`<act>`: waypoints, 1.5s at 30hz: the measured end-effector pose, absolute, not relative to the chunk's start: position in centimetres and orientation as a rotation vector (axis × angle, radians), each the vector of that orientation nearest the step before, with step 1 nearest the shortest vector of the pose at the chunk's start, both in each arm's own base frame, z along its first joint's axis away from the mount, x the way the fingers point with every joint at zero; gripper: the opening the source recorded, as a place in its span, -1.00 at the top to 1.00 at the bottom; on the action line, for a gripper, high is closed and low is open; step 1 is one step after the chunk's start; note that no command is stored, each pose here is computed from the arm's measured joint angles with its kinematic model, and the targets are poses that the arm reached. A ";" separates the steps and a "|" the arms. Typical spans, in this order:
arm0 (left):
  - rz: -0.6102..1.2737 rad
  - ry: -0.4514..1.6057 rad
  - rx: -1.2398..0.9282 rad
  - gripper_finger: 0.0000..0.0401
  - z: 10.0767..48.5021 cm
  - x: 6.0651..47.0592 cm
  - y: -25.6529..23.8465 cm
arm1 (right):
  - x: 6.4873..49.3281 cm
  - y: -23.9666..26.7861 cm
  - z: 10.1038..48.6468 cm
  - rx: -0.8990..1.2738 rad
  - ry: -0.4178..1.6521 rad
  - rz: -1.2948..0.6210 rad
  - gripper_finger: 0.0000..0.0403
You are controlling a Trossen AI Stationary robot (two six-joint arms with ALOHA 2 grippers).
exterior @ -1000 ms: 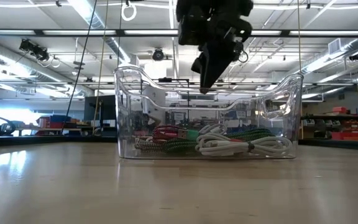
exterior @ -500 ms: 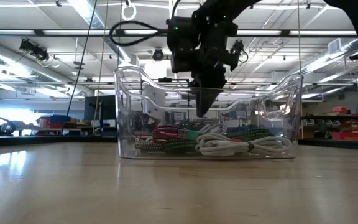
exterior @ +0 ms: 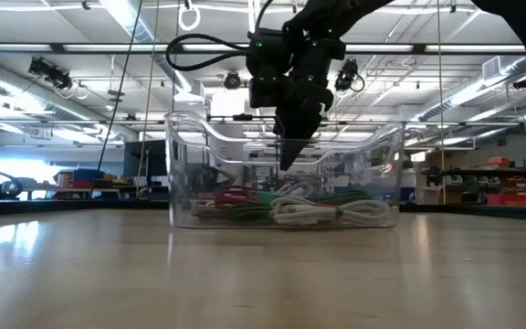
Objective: Pick and place USB-C Cables
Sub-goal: Adjust the transparent bin
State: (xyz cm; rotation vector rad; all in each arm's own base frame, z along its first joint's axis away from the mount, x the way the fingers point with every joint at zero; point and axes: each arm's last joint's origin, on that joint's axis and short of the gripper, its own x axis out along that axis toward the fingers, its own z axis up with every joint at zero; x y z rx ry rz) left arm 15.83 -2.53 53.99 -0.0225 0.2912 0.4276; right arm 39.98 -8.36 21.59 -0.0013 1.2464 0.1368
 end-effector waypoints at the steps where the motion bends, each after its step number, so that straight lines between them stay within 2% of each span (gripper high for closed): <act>1: 0.428 0.291 -0.023 -0.06 54.0 15.8 -2.5 | 40.0 -8.5 21.6 -0.003 1.243 0.120 0.94; 20: 0.427 0.292 -0.020 -0.06 54.0 15.8 -2.5 | 39.1 -12.9 21.7 0.053 1.227 -0.010 0.97; 45: 0.429 0.312 -0.010 -0.06 53.8 15.8 -2.5 | 39.3 -10.6 21.6 0.045 1.261 0.049 0.94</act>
